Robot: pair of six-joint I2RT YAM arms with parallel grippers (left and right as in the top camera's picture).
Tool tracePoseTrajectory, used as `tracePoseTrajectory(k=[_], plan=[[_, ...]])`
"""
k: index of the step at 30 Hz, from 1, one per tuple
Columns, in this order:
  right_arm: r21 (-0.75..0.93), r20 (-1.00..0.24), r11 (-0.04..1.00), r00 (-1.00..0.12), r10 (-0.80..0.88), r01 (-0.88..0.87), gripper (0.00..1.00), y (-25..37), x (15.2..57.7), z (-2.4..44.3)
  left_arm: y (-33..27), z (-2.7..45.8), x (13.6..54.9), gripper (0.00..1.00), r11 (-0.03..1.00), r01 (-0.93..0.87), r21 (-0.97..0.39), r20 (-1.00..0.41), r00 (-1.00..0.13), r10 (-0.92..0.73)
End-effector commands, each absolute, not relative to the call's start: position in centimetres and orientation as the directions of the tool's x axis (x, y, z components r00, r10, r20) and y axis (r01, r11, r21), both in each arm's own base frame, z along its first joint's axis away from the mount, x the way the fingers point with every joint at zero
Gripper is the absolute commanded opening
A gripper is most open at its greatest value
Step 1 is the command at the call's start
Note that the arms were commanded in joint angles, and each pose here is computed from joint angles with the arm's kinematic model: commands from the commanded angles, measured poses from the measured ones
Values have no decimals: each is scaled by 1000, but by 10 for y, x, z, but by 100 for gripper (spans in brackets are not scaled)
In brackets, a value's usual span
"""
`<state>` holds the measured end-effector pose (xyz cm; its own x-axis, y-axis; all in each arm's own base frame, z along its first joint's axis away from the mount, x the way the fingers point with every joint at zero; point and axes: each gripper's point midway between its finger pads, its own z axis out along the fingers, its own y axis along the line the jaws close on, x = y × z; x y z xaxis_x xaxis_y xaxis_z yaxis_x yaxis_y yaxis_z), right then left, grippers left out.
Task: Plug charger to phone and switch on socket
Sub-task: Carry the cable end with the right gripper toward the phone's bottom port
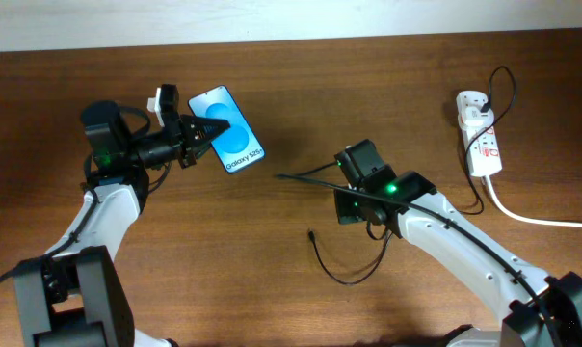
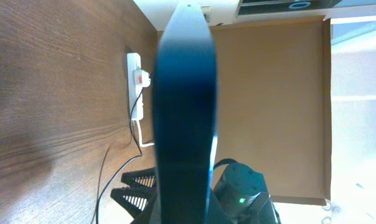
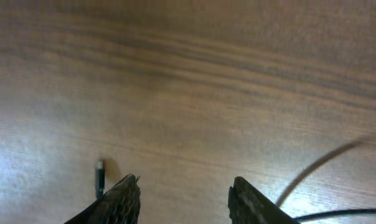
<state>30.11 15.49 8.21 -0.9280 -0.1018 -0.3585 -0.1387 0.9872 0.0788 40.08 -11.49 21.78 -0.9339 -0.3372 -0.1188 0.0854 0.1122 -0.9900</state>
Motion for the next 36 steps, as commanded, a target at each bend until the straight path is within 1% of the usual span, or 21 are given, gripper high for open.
tracePoseTrajectory(k=[1, 2, 4, 7, 9, 12, 15, 17, 21, 23, 29, 33, 36], plan=[[35, -331, 960, -909, -252, -279, 54, 172, 287, 71, -116, 224, 399, 0, 91, 65, -994, -91, -943, -321], [26, -322, 947, -899, -296, -321, 57, 180, 281, 69, -113, 223, 402, 0, 90, 45, -995, -73, -938, -338], [17, -295, 924, -885, -361, -383, 58, 198, 267, 59, -98, 222, 409, 0, 99, 33, -995, -69, -917, -394], [-29, -248, 904, -873, -419, -426, 57, 206, 257, 40, -55, 221, 417, 0, 93, 5, -996, -50, -872, -486], [-48, -235, 891, -862, -449, -451, 56, 212, 254, 31, -28, 214, 417, 0, 71, -61, -996, 12, -840, -543], [-100, -224, 871, -842, -490, -480, 52, 214, 247, 27, -10, 208, 415, 0, 49, -113, -992, 64, -813, -579], [-121, -164, 854, -838, -521, -507, 50, 209, 233, 22, -9, 207, 415, 0, 46, -120, -992, 71, -810, -583], [-128, -143, 842, -831, -538, -523, 46, 212, 227, 17, -9, 207, 416, 0, 47, -120, -992, 70, -808, -584], [-137, -100, 809, -804, -586, -572, 46, 216, 214, 9, -9, 207, 416, 0, 53, -114, -992, 62, -808, -586], [-154, -99, 782, -778, -621, -604, 46, 221, 209, 9, -9, 207, 416, 0, 66, -96, -993, 39, -810, -585], [-156, -90, 782, -780, -619, -603, 46, 220, 210, 4, -9, 207, 416, 0, 70, -90, -993, 32, -811, -584], [-176, -65, 775, -778, -625, -607, 41, 217, 210, -6, -9, 207, 415, 0, 74, -82, -994, 24, -814, -581], [-185, -84, 763, -764, -640, -619, 40, 220, 215, -6, -9, 207, 415, 0, 74, -82, -994, 24, -814, -581]])
